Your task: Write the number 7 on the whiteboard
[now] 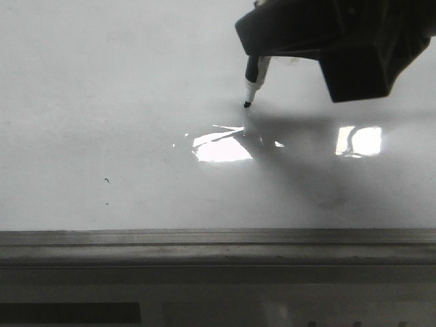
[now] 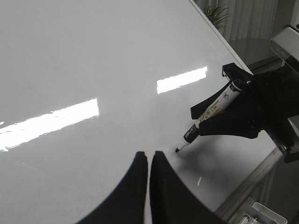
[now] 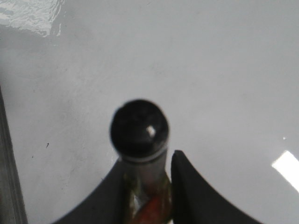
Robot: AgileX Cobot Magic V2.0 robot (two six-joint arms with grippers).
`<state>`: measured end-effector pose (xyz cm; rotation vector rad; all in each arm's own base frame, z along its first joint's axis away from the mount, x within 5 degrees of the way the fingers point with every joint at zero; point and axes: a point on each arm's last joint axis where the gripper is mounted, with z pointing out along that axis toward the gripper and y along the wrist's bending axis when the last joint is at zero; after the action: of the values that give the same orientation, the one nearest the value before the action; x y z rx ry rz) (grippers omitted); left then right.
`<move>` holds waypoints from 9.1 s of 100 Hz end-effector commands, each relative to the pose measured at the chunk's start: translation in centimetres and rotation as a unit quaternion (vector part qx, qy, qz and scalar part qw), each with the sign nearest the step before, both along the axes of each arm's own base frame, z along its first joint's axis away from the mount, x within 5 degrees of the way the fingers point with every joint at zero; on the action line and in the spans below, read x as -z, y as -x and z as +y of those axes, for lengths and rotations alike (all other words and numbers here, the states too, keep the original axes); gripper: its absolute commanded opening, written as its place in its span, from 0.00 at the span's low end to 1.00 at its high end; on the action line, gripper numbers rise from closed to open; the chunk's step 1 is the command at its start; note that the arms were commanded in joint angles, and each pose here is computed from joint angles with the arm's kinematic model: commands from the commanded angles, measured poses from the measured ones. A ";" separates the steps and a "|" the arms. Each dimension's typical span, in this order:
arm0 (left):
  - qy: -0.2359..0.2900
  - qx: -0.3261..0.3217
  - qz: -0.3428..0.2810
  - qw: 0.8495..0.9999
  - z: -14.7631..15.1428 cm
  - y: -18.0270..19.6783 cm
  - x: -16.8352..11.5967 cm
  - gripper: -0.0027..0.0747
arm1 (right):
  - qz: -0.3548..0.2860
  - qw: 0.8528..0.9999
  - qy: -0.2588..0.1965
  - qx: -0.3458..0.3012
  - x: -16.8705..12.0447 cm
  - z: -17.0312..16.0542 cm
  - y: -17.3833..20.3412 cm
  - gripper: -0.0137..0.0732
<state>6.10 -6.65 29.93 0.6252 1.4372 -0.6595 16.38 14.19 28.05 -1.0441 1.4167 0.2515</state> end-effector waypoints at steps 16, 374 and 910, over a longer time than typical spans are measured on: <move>0.015 0.007 0.002 1.000 -0.1 0.1 -0.8 0.01 | -0.015 1.000 -0.015 0.007 -1.2 -0.1 -0.3 0.11; -0.093 0.345 0.036 0.933 -10.9 -4.6 -1.3 0.47 | 0.161 0.981 -0.002 -0.108 -7.2 4.1 8.0 0.07; 0.015 0.112 0.272 0.956 -9.4 -7.7 1.6 0.01 | 0.074 0.985 -0.099 -0.119 -11.9 -4.3 11.4 0.08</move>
<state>12.86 -16.28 26.98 0.8736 1.8482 -1.0347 5.09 10.01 38.46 -1.0822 1.4550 0.6290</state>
